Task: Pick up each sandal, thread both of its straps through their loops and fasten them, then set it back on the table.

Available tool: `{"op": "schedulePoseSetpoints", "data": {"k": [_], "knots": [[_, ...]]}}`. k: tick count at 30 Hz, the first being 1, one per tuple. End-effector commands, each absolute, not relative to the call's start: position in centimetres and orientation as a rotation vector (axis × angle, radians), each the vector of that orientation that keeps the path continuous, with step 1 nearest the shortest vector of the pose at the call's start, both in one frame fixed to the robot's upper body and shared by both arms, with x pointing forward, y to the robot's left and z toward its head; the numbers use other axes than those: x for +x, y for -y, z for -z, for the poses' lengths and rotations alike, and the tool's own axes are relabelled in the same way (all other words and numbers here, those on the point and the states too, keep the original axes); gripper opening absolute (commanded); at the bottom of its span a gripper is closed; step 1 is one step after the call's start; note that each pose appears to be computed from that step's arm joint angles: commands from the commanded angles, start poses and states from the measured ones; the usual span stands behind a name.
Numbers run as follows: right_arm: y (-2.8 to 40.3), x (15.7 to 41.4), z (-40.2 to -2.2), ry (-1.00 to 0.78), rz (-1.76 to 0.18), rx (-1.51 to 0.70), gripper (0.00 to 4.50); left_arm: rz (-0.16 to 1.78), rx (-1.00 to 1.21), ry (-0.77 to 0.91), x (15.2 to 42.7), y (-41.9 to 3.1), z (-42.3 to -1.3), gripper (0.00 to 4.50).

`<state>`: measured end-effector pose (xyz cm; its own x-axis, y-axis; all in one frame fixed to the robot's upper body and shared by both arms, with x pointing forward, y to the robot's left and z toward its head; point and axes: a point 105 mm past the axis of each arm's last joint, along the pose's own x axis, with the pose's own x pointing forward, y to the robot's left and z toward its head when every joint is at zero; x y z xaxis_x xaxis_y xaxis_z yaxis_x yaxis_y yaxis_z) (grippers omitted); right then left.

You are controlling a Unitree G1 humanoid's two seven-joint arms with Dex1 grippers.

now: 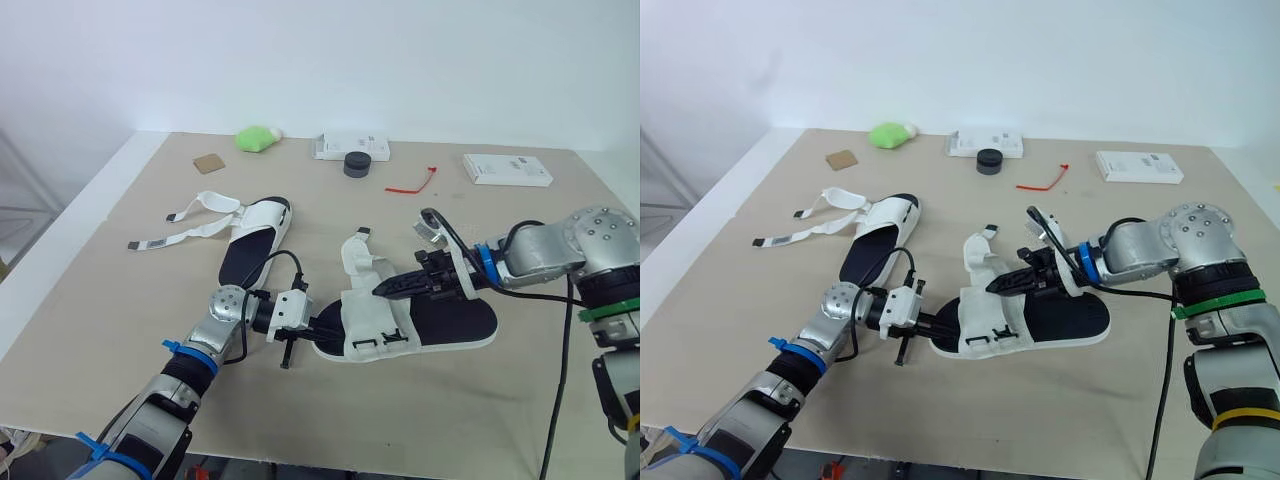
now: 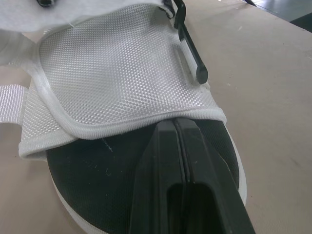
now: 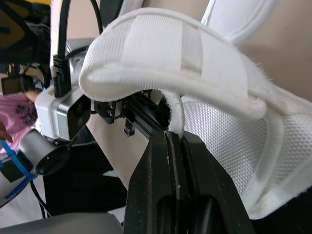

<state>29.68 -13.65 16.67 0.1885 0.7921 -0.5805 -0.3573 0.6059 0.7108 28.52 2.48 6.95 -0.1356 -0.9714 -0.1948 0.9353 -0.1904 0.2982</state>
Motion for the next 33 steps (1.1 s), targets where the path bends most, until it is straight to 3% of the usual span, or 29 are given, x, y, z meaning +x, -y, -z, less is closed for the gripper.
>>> {"op": "schedulePoseSetpoints", "data": {"k": [1, 8, 33], "knots": [[14.2, 29.8, -17.1, -1.070, -0.830, 0.474, 0.16, 1.756, 0.401, -0.331, 25.7, -5.5, 1.5, 0.00], [14.9, 30.2, -17.1, -1.039, -0.784, 0.486, 0.16, 1.758, 0.404, -0.333, 25.7, -5.5, 1.4, 0.00], [13.1, 25.4, -17.9, -0.943, -1.058, 0.311, 0.16, 1.751, 0.404, -0.339, 25.9, -5.8, 1.5, 0.00]]}}
